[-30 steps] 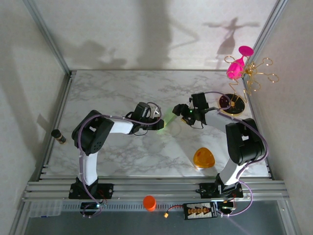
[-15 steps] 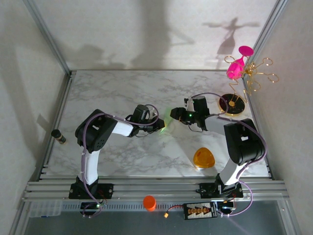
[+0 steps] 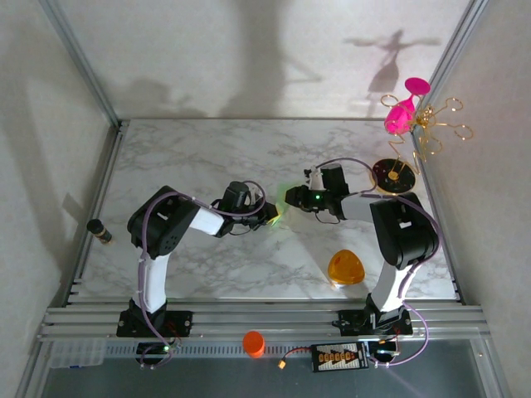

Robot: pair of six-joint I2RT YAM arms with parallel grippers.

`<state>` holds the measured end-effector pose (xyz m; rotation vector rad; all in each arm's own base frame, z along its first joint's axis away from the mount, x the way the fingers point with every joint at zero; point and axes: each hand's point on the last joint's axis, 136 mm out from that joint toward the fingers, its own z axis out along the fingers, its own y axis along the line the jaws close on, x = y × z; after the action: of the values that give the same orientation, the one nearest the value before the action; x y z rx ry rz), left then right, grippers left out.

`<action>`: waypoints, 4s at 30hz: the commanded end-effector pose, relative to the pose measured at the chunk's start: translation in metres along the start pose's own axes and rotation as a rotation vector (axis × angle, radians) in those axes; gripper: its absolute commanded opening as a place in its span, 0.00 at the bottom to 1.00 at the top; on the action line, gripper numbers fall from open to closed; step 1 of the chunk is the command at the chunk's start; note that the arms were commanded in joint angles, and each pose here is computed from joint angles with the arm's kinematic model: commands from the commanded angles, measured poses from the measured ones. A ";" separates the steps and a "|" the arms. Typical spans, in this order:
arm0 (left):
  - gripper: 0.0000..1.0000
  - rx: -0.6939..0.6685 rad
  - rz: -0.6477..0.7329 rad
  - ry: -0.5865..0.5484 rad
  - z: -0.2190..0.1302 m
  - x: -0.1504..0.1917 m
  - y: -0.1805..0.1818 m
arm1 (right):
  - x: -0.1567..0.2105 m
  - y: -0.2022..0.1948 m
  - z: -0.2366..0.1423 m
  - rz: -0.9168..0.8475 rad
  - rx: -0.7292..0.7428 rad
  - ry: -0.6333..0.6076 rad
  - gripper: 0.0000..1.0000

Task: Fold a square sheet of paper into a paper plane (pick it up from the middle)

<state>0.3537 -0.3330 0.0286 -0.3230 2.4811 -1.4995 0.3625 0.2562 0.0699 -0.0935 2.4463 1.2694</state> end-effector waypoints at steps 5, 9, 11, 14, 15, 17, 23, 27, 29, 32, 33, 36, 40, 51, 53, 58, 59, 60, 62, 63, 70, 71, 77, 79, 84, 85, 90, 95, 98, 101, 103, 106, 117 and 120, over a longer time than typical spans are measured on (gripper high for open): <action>0.00 -0.005 -0.057 -0.030 0.000 -0.007 0.011 | -0.004 0.010 0.013 -0.069 -0.044 0.025 0.31; 0.00 -0.008 -0.072 -0.031 0.001 -0.007 0.014 | -0.005 0.009 0.018 -0.078 -0.050 0.039 0.31; 0.00 -0.005 -0.079 -0.033 0.001 -0.007 0.014 | -0.005 0.008 0.022 -0.079 -0.053 0.051 0.31; 0.00 -0.001 -0.085 -0.035 0.000 -0.007 0.015 | -0.005 0.007 0.026 -0.081 -0.056 0.065 0.31; 0.00 -0.002 -0.085 -0.037 0.000 -0.007 0.016 | -0.005 0.006 0.027 -0.082 -0.055 0.067 0.31; 0.00 -0.003 -0.084 -0.036 0.000 -0.007 0.016 | -0.005 0.005 0.030 -0.082 -0.055 0.073 0.31; 0.03 -0.016 -0.082 -0.036 0.000 -0.006 0.020 | -0.006 0.002 0.036 -0.081 -0.049 0.087 0.31; 0.07 -0.024 -0.079 -0.034 -0.001 -0.005 0.022 | -0.005 -0.001 0.039 -0.075 -0.035 0.098 0.31; 0.09 -0.027 -0.079 -0.033 -0.001 -0.004 0.023 | -0.004 -0.003 0.040 -0.072 -0.030 0.101 0.31; 0.12 -0.029 -0.077 -0.033 -0.002 -0.003 0.023 | -0.002 -0.005 0.042 -0.067 -0.019 0.107 0.31; 0.13 -0.032 -0.075 -0.034 -0.002 -0.003 0.024 | -0.002 -0.007 0.042 -0.062 -0.010 0.108 0.31; 0.15 -0.042 -0.068 -0.034 -0.003 -0.002 0.024 | -0.001 -0.012 0.044 -0.054 0.011 0.114 0.31; 0.15 -0.060 -0.055 -0.033 -0.005 -0.001 0.026 | -0.001 -0.014 0.044 -0.050 0.025 0.111 0.31; 0.15 -0.117 -0.030 -0.022 -0.007 0.004 0.034 | -0.002 -0.016 0.043 -0.046 0.043 0.104 0.31; 0.15 -0.131 -0.024 -0.019 -0.008 0.006 0.036 | -0.003 -0.017 0.043 -0.044 0.047 0.104 0.31; 0.15 -0.129 -0.026 -0.002 -0.008 0.012 0.036 | -0.002 -0.016 0.043 -0.044 0.045 0.106 0.31; 0.15 -0.125 -0.025 -0.001 -0.008 0.013 0.034 | -0.001 -0.017 0.044 -0.043 0.044 0.109 0.31; 0.15 -0.126 -0.027 -0.001 -0.008 0.013 0.034 | -0.001 -0.016 0.044 -0.043 0.043 0.110 0.31; 0.14 -0.128 -0.025 -0.001 -0.008 0.013 0.032 | -0.001 -0.016 0.044 -0.043 0.042 0.110 0.31; 0.14 -0.131 -0.026 -0.003 -0.009 0.013 0.033 | -0.001 -0.016 0.043 -0.042 0.043 0.111 0.31; 0.11 -0.176 -0.021 0.005 -0.008 0.016 0.039 | 0.000 -0.017 0.043 -0.040 0.043 0.112 0.31; 0.11 -0.186 -0.023 0.003 -0.008 0.016 0.041 | 0.000 -0.016 0.044 -0.040 0.043 0.112 0.30; 0.10 -0.192 -0.025 0.010 -0.004 0.017 0.044 | 0.000 -0.017 0.044 -0.039 0.044 0.114 0.31; 0.11 -0.193 -0.024 0.011 -0.003 0.017 0.044 | 0.001 -0.017 0.044 -0.038 0.045 0.115 0.30; 0.16 -0.174 -0.008 0.006 -0.008 0.015 0.029 | 0.001 -0.017 0.043 -0.038 0.046 0.116 0.30; 0.18 -0.173 -0.002 0.005 -0.011 0.015 0.025 | 0.000 -0.017 0.043 -0.037 0.048 0.115 0.30; 0.20 -0.181 -0.004 0.002 -0.018 0.019 0.023 | 0.000 -0.017 0.043 -0.038 0.046 0.115 0.30; 0.20 -0.184 -0.006 0.011 -0.020 0.024 0.023 | 0.002 -0.019 0.044 -0.034 0.047 0.119 0.30; 0.19 -0.195 -0.006 0.016 -0.019 0.026 0.027 | 0.002 -0.019 0.044 -0.034 0.047 0.119 0.30; 0.16 -0.211 -0.007 0.022 -0.016 0.027 0.032 | 0.002 -0.020 0.044 -0.034 0.049 0.120 0.30; 0.16 -0.222 -0.008 0.026 -0.014 0.028 0.036 | 0.003 -0.020 0.044 -0.033 0.048 0.121 0.30; 0.15 -0.236 -0.009 0.032 -0.013 0.030 0.041 | 0.003 -0.020 0.044 -0.031 0.049 0.121 0.30; 0.12 -0.298 0.033 0.062 -0.010 0.036 0.048 | 0.003 -0.020 0.045 -0.029 0.051 0.123 0.30; 0.11 -0.335 0.053 0.064 -0.010 0.036 0.052 | 0.003 -0.020 0.045 -0.026 0.051 0.123 0.29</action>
<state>0.3374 -0.3196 0.0207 -0.2817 2.6077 -1.2478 0.3782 0.2792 0.0380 -0.1912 2.5426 1.2455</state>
